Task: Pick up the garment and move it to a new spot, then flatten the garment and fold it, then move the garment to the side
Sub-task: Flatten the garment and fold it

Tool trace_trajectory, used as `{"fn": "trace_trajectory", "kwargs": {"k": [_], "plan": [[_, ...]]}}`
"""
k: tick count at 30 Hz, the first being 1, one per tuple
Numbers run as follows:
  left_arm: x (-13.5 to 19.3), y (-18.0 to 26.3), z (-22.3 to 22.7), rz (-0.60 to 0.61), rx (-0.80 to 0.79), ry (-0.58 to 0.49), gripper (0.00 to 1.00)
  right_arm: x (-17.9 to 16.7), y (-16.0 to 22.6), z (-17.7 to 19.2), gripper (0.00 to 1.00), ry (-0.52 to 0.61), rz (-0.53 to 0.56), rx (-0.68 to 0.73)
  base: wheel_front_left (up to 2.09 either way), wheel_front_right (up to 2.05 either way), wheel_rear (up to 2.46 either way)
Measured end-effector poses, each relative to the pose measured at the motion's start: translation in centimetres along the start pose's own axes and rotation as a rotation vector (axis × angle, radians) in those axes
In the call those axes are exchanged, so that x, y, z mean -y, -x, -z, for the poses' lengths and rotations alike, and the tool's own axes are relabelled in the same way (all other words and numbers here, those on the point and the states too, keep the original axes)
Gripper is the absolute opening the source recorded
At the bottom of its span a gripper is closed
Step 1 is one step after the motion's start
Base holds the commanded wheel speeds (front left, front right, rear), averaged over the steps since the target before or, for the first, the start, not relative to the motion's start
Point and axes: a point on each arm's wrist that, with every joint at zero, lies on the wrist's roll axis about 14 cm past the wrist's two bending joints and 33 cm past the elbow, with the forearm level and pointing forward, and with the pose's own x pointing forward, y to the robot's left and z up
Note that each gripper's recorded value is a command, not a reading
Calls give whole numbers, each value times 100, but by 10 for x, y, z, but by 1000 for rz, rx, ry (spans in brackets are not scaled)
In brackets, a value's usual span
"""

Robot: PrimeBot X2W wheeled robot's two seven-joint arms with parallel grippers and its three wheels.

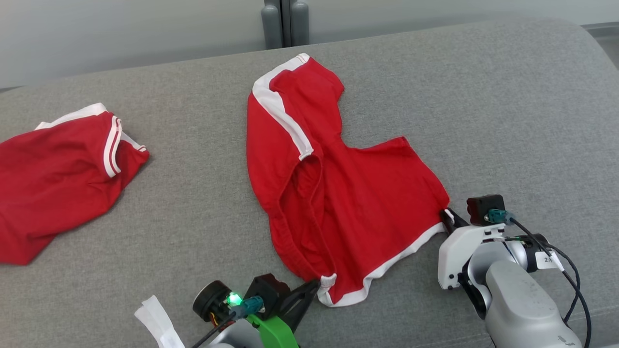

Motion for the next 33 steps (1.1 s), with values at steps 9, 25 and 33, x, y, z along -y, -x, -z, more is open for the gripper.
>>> {"fn": "trace_trajectory", "kwargs": {"k": [9,25,33], "plan": [[1,5,-11,-21,41,8,0,5,8,0,0,-3,7,13,0,0,0],[-27,48,-33,-258,274,29,100,38,45,-24,100,31,100,202,0,0,0],[-53,92,-51,-450,397,22,100,46,84,-54,100,55,134,410,0,0,0]]}}
